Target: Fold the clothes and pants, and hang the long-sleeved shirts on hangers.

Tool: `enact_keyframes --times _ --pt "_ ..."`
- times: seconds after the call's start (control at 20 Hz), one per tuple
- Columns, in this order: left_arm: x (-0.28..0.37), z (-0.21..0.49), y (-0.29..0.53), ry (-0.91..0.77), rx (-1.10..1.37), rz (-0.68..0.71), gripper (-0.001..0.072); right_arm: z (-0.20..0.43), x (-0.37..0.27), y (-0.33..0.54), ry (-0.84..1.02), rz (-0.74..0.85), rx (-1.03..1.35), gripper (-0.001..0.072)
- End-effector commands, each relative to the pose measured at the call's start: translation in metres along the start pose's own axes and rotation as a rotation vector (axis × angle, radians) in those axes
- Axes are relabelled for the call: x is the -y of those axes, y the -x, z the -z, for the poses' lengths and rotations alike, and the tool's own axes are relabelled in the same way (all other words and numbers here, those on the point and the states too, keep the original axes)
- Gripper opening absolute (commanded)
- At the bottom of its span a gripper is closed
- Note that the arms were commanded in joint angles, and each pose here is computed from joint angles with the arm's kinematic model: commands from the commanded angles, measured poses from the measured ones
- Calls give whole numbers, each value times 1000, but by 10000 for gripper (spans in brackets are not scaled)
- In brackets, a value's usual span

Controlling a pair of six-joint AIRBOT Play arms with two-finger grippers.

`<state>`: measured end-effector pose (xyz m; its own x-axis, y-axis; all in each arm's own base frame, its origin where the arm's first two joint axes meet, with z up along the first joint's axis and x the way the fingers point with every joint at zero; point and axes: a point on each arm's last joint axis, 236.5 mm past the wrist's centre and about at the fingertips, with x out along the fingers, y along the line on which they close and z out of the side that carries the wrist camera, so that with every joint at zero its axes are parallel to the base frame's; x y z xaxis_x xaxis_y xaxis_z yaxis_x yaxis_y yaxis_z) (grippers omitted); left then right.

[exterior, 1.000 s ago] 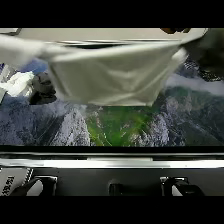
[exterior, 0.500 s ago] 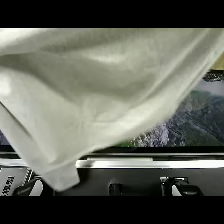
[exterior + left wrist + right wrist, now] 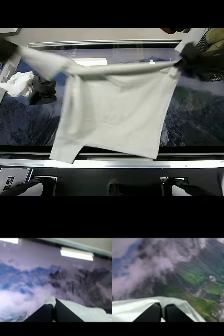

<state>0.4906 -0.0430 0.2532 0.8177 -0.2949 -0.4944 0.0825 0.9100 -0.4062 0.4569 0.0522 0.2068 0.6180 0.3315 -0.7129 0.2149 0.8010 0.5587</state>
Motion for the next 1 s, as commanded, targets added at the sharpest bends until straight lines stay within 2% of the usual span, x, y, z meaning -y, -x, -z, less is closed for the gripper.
enact_keyframes --times 0.0,0.2,0.35,0.4,0.45,0.5,0.55,0.6,0.65,0.8,0.95 --pt "-20 117 -131 104 -337 -41 16 -1 58 -132 -128 57 -120 35" --pt "-32 203 -191 143 -528 -68 17 12 76 -224 -277 -24 -171 36" --pt "-35 215 -198 144 -554 -74 20 23 79 -252 -275 -17 -175 37" --pt "-37 213 -197 147 -550 -77 52 27 77 -255 -268 -16 -182 43" --pt "-42 209 -194 155 -545 -82 176 29 78 -255 -258 -14 -190 88" --pt "-49 205 -190 164 -546 -89 351 32 78 -251 -251 -12 -209 158" --pt "-59 198 -181 178 -548 -102 481 34 81 -243 -230 -8 -236 260" --pt "-73 190 -169 185 -553 -115 487 35 86 -229 -195 -6 -265 353" --pt "-85 182 -155 166 -556 -118 487 35 92 -210 -139 -9 -296 393" --pt "-117 164 -100 -1 -611 -87 487 29 123 -139 2 13 -367 403" --pt "-139 147 -67 134 -553 -56 486 40 163 -73 70 79 -460 401"
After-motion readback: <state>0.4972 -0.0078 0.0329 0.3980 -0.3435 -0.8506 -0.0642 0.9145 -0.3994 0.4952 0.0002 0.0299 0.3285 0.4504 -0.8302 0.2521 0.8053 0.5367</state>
